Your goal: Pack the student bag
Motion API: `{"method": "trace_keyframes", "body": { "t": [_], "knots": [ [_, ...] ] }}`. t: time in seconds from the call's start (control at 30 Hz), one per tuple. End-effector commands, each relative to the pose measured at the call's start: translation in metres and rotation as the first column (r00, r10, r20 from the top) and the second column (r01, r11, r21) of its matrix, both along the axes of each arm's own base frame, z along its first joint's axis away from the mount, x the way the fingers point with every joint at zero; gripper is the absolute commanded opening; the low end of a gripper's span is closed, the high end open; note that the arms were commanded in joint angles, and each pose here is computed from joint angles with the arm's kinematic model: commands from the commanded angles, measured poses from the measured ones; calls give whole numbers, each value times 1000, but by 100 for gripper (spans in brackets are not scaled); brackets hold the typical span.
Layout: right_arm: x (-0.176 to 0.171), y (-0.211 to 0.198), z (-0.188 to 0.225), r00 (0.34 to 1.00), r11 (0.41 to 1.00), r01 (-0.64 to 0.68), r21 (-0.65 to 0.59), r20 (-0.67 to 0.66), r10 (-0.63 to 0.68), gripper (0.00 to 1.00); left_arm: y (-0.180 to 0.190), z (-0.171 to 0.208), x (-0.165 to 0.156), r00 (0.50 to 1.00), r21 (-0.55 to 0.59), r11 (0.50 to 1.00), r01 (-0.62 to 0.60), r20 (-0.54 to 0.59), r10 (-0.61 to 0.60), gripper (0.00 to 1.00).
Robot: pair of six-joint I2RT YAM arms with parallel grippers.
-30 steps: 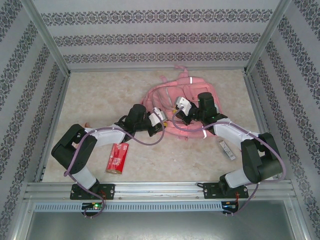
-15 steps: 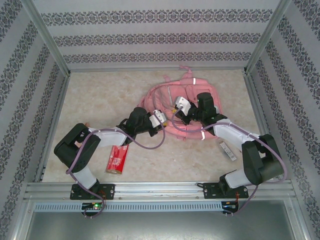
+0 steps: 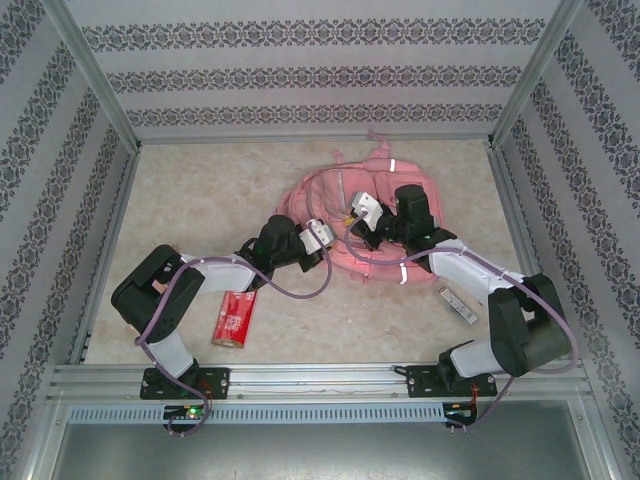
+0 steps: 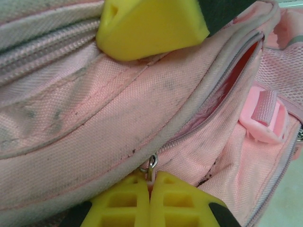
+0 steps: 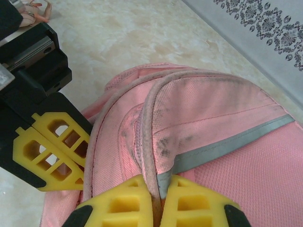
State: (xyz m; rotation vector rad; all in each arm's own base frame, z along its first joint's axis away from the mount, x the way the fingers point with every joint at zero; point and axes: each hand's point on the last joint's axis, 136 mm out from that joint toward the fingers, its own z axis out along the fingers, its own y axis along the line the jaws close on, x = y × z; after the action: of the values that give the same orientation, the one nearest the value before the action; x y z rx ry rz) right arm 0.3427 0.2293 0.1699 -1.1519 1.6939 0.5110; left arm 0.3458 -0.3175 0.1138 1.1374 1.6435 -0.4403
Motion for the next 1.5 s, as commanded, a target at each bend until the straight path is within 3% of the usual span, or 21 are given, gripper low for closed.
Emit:
{"method": "trace_keyframes", "body": {
  "t": [0.0,0.2,0.4,0.63,0.87,0.93,0.97,1.1,1.23,1.37,1.47],
  "knots": [
    [-20,24,62,977,981,-156,113,164,137,0,3,0,0,999,32,999,-13,38,12,0],
    [-31,11,34,965,981,-180,-67,183,189,0,22,20,9,996,-11,996,-86,-9,86,0],
    [-37,-10,1,945,927,-171,-334,212,250,0,61,31,24,986,-62,988,-141,-94,135,0],
    [-42,-7,-11,929,891,-217,-399,195,314,0,94,23,30,986,45,990,-136,-92,140,0],
    [-58,1,-29,902,852,-294,-433,169,397,0,101,11,29,981,107,986,-129,-129,143,0],
    [-57,5,-28,907,871,-281,-404,184,378,34,93,8,20,976,83,993,-79,-195,94,0],
    [-57,8,-25,913,885,-273,-376,189,362,43,88,9,15,973,54,997,-55,-221,66,0],
    [-70,27,-7,918,921,-311,-234,176,355,67,77,22,8,973,-45,997,-58,-228,47,0],
    [-75,40,-16,924,915,-300,-270,157,349,74,72,34,5,971,-113,991,-70,-234,42,0],
    [-56,42,-29,958,929,-180,-325,158,241,75,68,36,2,970,-135,989,-68,-239,34,0],
    [-45,40,-45,967,905,-105,-413,172,191,81,71,40,4,974,-153,984,-95,-218,60,0]
  ]
}}
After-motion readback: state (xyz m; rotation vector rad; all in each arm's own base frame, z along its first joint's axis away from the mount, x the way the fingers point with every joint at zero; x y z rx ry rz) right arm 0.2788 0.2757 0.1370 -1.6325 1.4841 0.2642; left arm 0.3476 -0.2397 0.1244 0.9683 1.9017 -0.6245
